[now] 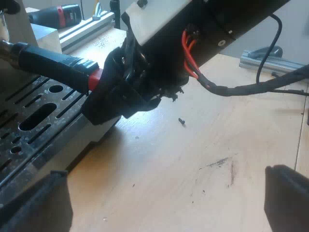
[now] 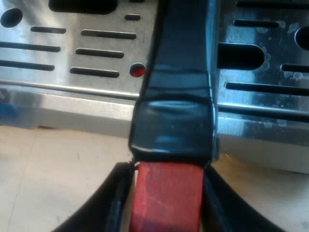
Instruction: Grind coffee beans and then tamp
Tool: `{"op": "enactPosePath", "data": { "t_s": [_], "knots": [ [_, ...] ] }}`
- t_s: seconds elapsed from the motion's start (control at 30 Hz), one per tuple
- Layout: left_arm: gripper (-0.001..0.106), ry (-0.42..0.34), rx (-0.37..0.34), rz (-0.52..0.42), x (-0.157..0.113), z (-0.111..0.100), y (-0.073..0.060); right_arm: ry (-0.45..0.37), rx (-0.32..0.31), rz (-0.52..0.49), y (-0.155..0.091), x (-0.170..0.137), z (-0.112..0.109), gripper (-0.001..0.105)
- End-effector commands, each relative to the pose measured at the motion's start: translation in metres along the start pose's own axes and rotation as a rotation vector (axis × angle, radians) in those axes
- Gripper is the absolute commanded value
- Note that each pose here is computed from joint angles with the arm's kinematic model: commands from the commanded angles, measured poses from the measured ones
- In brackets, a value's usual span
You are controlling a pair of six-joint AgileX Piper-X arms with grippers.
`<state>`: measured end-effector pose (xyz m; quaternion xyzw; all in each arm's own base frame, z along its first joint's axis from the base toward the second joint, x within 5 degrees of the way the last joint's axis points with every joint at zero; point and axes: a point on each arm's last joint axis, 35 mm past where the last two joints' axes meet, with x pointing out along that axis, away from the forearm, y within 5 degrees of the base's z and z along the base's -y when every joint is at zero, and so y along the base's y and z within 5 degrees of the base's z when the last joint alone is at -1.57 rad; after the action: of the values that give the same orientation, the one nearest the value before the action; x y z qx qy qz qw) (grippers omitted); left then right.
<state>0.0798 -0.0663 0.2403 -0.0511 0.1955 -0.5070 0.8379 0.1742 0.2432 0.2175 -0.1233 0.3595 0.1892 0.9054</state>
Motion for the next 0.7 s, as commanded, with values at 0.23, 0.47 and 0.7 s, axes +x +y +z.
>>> {"op": "enactPosePath", "data": {
  "t_s": [0.23, 0.47, 0.7],
  "knots": [
    [0.082, -0.010, -0.003, -0.012, 0.000, 0.002, -0.001, -0.025, -0.033, 0.041, 0.004, -0.002, 0.004, 0.000],
    [0.082, -0.010, -0.003, -0.012, 0.000, 0.002, -0.001, -0.005, -0.062, 0.042, 0.008, -0.011, -0.001, 0.000],
    [0.082, -0.010, -0.003, -0.012, 0.000, 0.002, -0.001, 0.025, -0.034, 0.001, 0.005, -0.022, -0.006, 0.000]
  ]
}}
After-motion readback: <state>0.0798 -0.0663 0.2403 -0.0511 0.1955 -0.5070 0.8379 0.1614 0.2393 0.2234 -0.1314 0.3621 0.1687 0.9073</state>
